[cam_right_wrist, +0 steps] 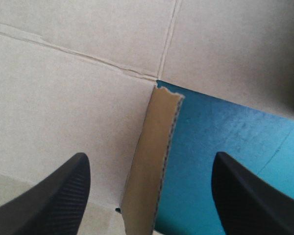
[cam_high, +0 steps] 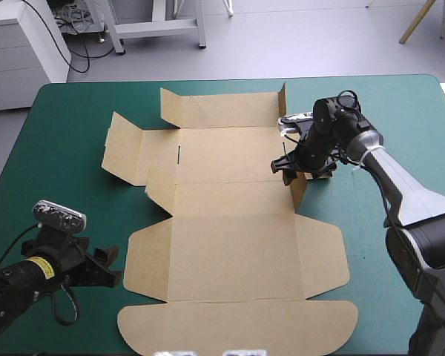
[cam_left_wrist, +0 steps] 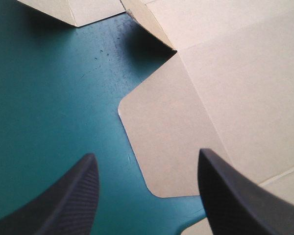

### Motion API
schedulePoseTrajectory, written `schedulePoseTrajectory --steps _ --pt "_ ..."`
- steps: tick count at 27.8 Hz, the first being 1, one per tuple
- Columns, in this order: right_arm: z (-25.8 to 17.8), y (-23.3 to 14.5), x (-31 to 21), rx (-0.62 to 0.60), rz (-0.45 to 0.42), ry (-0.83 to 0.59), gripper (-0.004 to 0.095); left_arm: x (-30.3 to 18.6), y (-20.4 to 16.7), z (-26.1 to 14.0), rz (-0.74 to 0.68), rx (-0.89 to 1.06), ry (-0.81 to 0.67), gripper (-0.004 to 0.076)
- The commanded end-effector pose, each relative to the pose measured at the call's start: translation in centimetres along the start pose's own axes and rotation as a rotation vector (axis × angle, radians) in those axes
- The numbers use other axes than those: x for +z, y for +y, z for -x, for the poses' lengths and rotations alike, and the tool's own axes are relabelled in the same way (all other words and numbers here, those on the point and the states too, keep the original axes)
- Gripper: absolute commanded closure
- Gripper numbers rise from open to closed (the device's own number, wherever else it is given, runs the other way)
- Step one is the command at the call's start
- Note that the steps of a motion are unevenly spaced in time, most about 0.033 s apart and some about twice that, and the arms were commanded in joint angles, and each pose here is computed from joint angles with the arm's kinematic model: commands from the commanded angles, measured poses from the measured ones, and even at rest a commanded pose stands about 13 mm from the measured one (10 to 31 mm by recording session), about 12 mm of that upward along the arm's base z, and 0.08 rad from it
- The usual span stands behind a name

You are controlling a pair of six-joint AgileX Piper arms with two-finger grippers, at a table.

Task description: Fold the box

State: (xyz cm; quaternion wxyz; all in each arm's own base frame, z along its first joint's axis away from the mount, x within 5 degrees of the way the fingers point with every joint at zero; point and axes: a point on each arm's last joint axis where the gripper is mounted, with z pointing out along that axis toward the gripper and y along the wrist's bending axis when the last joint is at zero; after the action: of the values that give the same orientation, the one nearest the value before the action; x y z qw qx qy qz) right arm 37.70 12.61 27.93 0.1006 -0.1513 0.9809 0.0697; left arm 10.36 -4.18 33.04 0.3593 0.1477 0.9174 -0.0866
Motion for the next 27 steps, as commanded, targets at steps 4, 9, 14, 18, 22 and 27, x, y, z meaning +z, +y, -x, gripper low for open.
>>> schedulePoseTrajectory --steps 4,9,14,18,22,27 --pt "0.3 0.2 -1.5 -0.007 0.023 -0.062 0.0399 -0.6 -0.1 1.0 -0.010 -0.005 -0.078 0.0302" --pt "0.4 0.1 -1.1 -0.022 0.021 -0.053 0.0711 -0.6 -0.1 1.0 -0.004 -0.001 -0.078 0.0302" --pt "0.4 0.1 -1.1 -0.072 0.015 -0.055 0.0918 -0.6 0.0 1.0 0.003 0.004 -0.078 0.0302" --pt "0.4 0.0 -1.2 -0.120 0.000 -0.056 0.0918 -0.6 0.0 1.0 0.003 0.004 -0.078 0.0302" --pt "0.6 -0.1 -1.4 -0.218 -0.019 -0.065 0.0918 -0.6 0.0 1.0 0.003 0.004 -0.078 0.0302" --pt "1.5 -0.1 -3.1 -0.406 -0.055 -0.127 0.0918 -0.6 0.0 1.0 0.011 0.011 -0.079 0.0302"
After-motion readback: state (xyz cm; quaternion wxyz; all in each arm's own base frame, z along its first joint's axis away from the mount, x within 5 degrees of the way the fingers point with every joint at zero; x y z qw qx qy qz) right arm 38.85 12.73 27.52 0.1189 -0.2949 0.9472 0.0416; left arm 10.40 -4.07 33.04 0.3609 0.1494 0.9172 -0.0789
